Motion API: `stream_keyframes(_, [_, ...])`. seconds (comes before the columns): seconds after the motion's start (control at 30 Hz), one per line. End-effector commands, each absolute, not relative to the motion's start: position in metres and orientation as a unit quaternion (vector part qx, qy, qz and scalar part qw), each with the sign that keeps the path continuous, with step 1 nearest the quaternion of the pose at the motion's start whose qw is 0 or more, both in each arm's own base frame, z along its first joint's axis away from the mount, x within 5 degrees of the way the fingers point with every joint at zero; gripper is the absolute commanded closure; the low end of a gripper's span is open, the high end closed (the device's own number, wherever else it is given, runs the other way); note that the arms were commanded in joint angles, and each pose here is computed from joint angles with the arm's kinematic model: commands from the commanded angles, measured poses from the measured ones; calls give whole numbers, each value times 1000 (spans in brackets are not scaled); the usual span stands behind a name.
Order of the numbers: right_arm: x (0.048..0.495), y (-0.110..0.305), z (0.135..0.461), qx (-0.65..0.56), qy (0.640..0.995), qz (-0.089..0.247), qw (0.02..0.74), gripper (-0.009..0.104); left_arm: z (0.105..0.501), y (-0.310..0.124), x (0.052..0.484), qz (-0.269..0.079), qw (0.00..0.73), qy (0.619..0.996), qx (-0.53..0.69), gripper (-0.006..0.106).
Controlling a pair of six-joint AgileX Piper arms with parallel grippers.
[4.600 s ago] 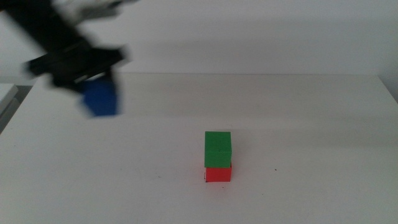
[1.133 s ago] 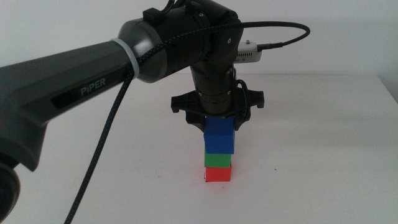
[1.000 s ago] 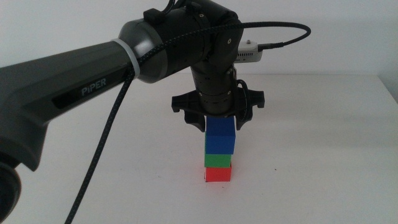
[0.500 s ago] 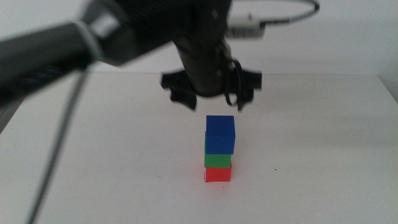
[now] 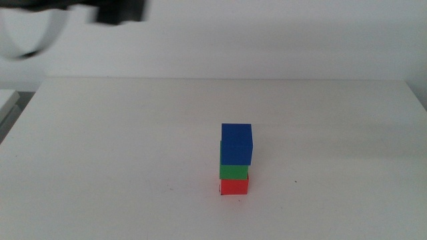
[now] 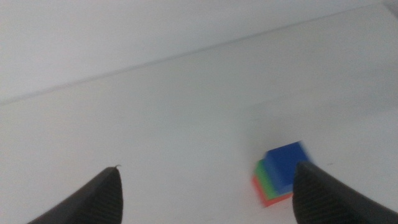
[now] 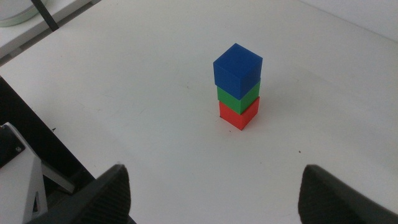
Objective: Stack red cubes first, then green, then blue cubes in a specific spot.
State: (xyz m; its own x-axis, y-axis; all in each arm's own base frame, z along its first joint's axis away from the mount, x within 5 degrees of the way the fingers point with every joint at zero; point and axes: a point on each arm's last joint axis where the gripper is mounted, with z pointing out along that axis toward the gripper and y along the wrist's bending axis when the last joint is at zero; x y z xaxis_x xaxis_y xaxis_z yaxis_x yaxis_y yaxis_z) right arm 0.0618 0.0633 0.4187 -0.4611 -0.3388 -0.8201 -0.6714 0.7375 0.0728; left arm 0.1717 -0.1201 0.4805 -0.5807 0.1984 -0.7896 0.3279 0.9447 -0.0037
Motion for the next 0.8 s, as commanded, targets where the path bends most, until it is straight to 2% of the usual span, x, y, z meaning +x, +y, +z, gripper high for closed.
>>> stream_keyframes(0.0, [62, 63, 418, -307, 828, 195, 426, 4, 480, -93, 150, -51, 454, 877, 153, 8])
stream_keyframes(0.1, [62, 63, 418, -307, 828, 195, 426, 4, 466, -60, 127, -32, 459, 877, 136, 8])
stream_keyframes(0.2, [62, 63, 418, -307, 828, 195, 426, 4, 456, -40, 110, -54, 527, 834, 157, 8])
stream_keyframes(0.27, [62, 63, 418, -307, 828, 195, 426, 4, 445, -25, 93, -54, 555, 820, 130, 8])
stream_keyframes(0.4, [62, 63, 418, -307, 828, 195, 426, 4, 425, -15, 76, -36, 555, 824, 104, 8])
stream_keyframes(0.5, [62, 63, 418, -307, 828, 195, 426, 4, 423, -14, 66, -48, 560, 821, 99, 8])
stream_keyframes(0.63, [62, 63, 418, -307, 828, 195, 426, 4, 428, -18, 54, -88, 583, 802, 95, 8])
stream_keyframes(0.77, [62, 63, 418, -307, 828, 195, 426, 4, 431, -16, 52, -81, 599, 791, 94, 8])
